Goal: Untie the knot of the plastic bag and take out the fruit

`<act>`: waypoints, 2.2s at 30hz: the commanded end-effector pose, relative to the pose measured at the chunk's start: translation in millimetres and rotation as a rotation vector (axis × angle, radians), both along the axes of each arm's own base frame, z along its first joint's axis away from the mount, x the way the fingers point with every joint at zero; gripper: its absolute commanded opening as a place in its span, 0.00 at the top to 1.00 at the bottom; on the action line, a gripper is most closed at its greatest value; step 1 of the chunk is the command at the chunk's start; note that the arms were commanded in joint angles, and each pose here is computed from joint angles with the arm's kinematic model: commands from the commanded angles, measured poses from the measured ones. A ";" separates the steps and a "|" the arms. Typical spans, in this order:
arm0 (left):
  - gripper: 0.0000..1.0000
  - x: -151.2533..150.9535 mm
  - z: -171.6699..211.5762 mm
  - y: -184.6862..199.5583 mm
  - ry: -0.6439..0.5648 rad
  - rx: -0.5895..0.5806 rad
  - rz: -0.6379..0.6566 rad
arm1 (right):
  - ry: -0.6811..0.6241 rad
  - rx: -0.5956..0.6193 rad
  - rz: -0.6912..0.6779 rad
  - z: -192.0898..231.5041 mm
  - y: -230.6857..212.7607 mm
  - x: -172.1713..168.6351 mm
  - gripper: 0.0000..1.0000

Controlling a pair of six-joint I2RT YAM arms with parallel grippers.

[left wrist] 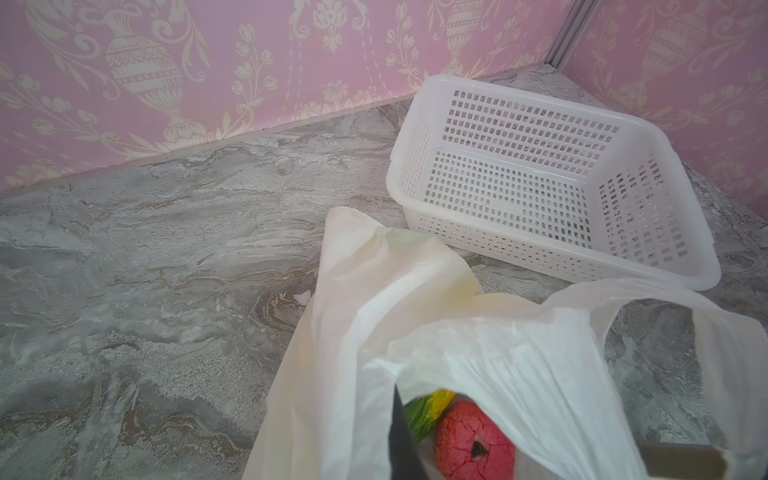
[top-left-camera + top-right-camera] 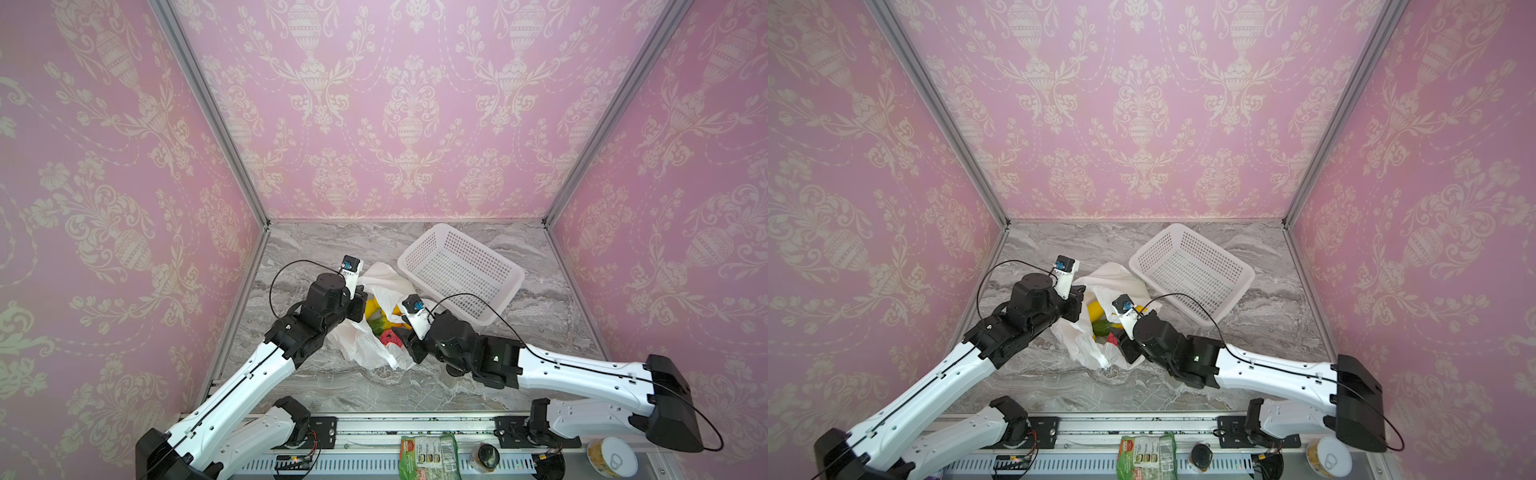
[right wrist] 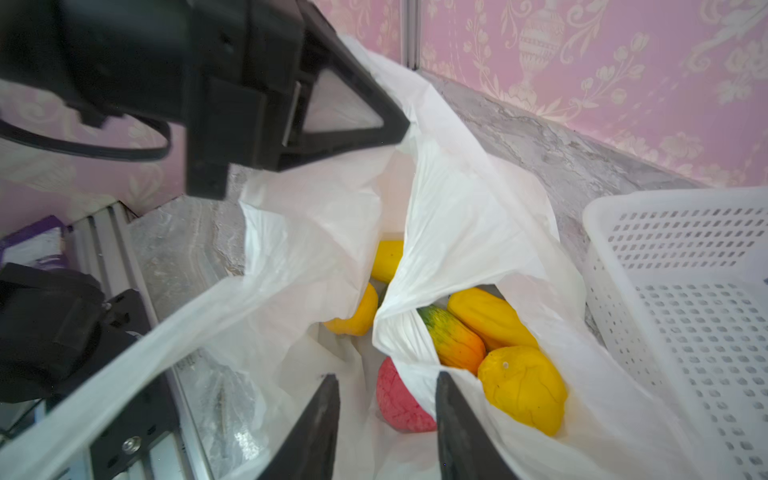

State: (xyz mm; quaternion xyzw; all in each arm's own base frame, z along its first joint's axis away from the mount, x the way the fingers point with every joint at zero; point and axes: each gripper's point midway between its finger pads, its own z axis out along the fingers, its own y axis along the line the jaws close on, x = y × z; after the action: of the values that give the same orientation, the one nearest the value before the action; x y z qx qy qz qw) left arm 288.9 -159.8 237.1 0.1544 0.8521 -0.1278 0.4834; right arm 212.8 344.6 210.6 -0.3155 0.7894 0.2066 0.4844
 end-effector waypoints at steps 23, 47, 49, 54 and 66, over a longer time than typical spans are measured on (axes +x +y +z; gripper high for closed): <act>0.25 14.6 19.9 -36.8 -0.046 -0.079 -0.135 | -0.280 -0.123 -0.262 32.2 -68.2 55.9 0.00; 0.26 9.8 -2.1 -26.2 0.007 -0.128 -0.055 | -0.380 -0.366 -0.156 15.8 -31.4 42.5 0.00; 0.25 6.1 -2.9 -27.8 0.014 -0.140 -0.067 | -0.401 -0.426 -0.236 14.7 -35.8 57.0 0.00; 0.23 1.1 -2.4 -29.0 0.028 -0.154 -0.081 | -0.394 -0.444 -0.281 17.0 -31.9 76.6 0.16; 0.09 -2.1 -19.7 -28.8 0.080 -0.121 -0.080 | -0.337 -0.105 -0.290 108.1 -42.5 90.5 1.00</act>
State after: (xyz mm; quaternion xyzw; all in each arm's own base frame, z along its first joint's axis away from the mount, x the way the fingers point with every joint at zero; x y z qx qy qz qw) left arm 289.6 -186.3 227.1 0.1480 0.8473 -0.2047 0.4672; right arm 312.5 296.2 296.3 -0.2614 0.7487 -0.0182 0.6089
